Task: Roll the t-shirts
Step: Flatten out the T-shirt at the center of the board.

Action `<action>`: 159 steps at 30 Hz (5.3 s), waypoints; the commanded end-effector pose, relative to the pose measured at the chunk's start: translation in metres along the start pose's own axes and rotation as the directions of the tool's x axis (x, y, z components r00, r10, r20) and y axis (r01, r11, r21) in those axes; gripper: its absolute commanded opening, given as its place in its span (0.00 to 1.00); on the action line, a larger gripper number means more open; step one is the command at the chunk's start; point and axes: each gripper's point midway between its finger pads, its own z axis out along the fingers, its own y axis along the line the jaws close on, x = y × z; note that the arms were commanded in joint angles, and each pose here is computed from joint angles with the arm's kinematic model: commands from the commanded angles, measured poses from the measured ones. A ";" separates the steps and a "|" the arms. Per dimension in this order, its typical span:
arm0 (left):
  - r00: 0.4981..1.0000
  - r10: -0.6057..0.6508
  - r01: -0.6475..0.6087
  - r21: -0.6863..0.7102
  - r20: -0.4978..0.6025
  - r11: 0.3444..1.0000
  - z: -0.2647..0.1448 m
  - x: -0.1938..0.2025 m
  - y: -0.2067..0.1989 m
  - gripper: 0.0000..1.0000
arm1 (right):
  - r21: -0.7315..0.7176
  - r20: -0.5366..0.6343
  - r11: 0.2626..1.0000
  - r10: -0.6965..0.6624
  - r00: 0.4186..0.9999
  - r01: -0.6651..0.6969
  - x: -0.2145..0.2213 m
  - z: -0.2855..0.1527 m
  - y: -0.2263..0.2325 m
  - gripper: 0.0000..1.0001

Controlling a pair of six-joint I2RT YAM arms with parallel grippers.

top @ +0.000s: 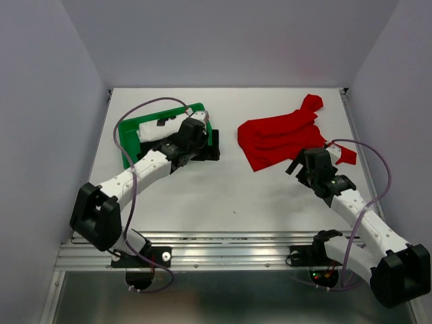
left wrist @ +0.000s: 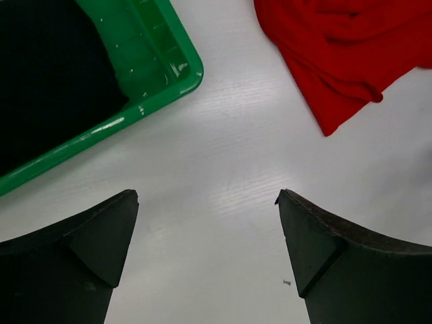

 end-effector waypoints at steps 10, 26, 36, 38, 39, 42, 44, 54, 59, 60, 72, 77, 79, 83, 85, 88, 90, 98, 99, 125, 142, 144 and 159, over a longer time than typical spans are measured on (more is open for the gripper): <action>0.996 0.084 -0.085 0.038 0.016 0.996 0.058 -0.046 -0.052 0.86 | -0.044 0.034 0.999 0.002 0.999 0.000 -0.010 -0.001 0.011 1.00; 0.944 0.258 -0.235 0.128 -0.205 0.963 0.102 0.009 -0.065 0.84 | 0.003 0.008 1.000 0.006 1.000 -0.006 -0.005 0.011 0.009 1.00; 0.972 0.172 -0.174 0.000 -0.163 0.985 0.140 -0.038 -0.011 0.84 | -0.011 0.020 1.000 -0.001 1.000 0.001 -0.008 0.006 0.009 1.00; 0.977 0.154 -0.158 -0.020 -0.149 0.987 0.148 -0.051 0.000 0.84 | -0.010 0.021 1.000 0.002 1.000 -0.002 -0.008 0.006 0.008 1.00; 0.979 0.148 -0.153 -0.026 -0.138 0.988 0.150 -0.057 0.003 0.84 | -0.010 0.019 1.000 0.003 1.000 -0.003 -0.008 0.005 0.008 1.00; 0.987 0.121 -0.126 -0.043 -0.104 0.991 0.163 -0.078 0.014 0.84 | -0.014 0.023 1.000 0.007 1.000 -0.007 -0.010 0.003 0.010 1.00; 0.990 0.103 -0.109 -0.063 -0.095 0.992 0.169 -0.087 0.028 0.84 | -0.014 0.025 1.000 0.008 1.000 -0.007 -0.011 0.002 0.010 1.00; 0.992 0.114 -0.123 -0.168 -0.063 0.978 0.188 -0.132 0.078 0.84 | -0.001 0.031 1.000 0.008 0.999 -0.008 -0.015 -0.004 0.007 1.00; 0.993 0.110 -0.115 -0.177 -0.037 0.977 0.178 -0.143 0.084 0.84 | 0.000 0.030 1.000 0.013 0.999 -0.013 -0.015 -0.004 0.006 1.00; 0.994 0.103 -0.109 -0.159 -0.040 0.981 0.177 -0.141 0.079 0.84 | -0.003 0.029 1.000 0.014 0.999 -0.014 -0.015 -0.004 0.008 1.00; 0.994 0.107 -0.107 -0.004 0.002 0.994 0.115 -0.129 0.008 0.84 | -0.205 -0.091 0.972 -0.134 0.987 0.113 -0.016 0.029 0.082 1.00; 0.999 0.037 -0.036 0.103 -0.005 0.994 0.078 -0.106 -0.021 0.85 | -0.165 -0.165 0.970 -0.207 0.964 0.180 -0.012 0.073 0.103 1.00; 1.000 0.017 -0.015 0.127 -0.010 0.992 0.063 -0.096 -0.025 0.85 | -0.170 -0.183 0.969 -0.211 0.960 0.181 -0.010 0.094 0.115 1.00; 1.000 0.012 -0.011 0.111 -0.002 0.994 0.040 -0.087 -0.022 0.85 | -0.159 -0.244 0.973 -0.202 0.948 0.167 0.005 0.125 0.126 0.92; 1.000 0.013 -0.013 0.081 0.012 0.997 0.027 -0.087 -0.015 0.85 | -0.168 -0.285 0.973 -0.202 0.937 0.159 0.019 0.133 0.131 0.75; 1.000 0.016 -0.018 0.051 0.025 0.999 0.016 -0.088 -0.009 0.85 | -0.185 -0.305 0.971 -0.201 0.931 0.149 0.029 0.133 0.136 0.55; 0.999 0.018 -0.019 0.045 0.039 0.999 0.008 -0.091 -0.008 0.85 | -0.217 -0.306 0.963 -0.225 0.925 0.163 0.038 0.125 0.144 0.20; 0.997 -0.005 0.003 0.026 0.077 1.000 -0.006 -0.101 -0.004 0.85 | -0.430 -0.319 0.871 -0.393 0.862 0.238 0.111 0.054 0.206 0.01; 0.997 -0.009 0.007 0.028 0.075 1.000 -0.006 -0.100 -0.004 0.85 | -0.470 -0.322 0.847 -0.427 0.845 0.249 0.130 0.038 0.218 0.01; 0.999 -0.035 0.033 0.032 0.042 0.999 -0.013 -0.077 0.002 0.87 | -0.052 -0.231 0.903 -0.426 0.875 0.426 0.047 0.109 0.124 0.74; 0.998 -0.055 0.056 -0.043 0.043 0.998 -0.015 -0.073 0.022 0.88 | -0.418 -0.195 0.788 -0.563 0.803 0.452 0.141 0.015 0.230 0.01; 0.997 -0.065 0.069 -0.079 0.046 0.995 -0.017 -0.073 0.033 0.88 | -0.482 -0.181 0.752 -0.588 0.789 0.450 0.163 -0.005 0.252 0.01; 0.990 -0.144 0.144 -0.063 0.009 0.988 -0.030 -0.043 0.054 0.88 | -0.372 -0.089 0.797 -0.541 0.836 0.476 0.108 -0.010 0.219 0.79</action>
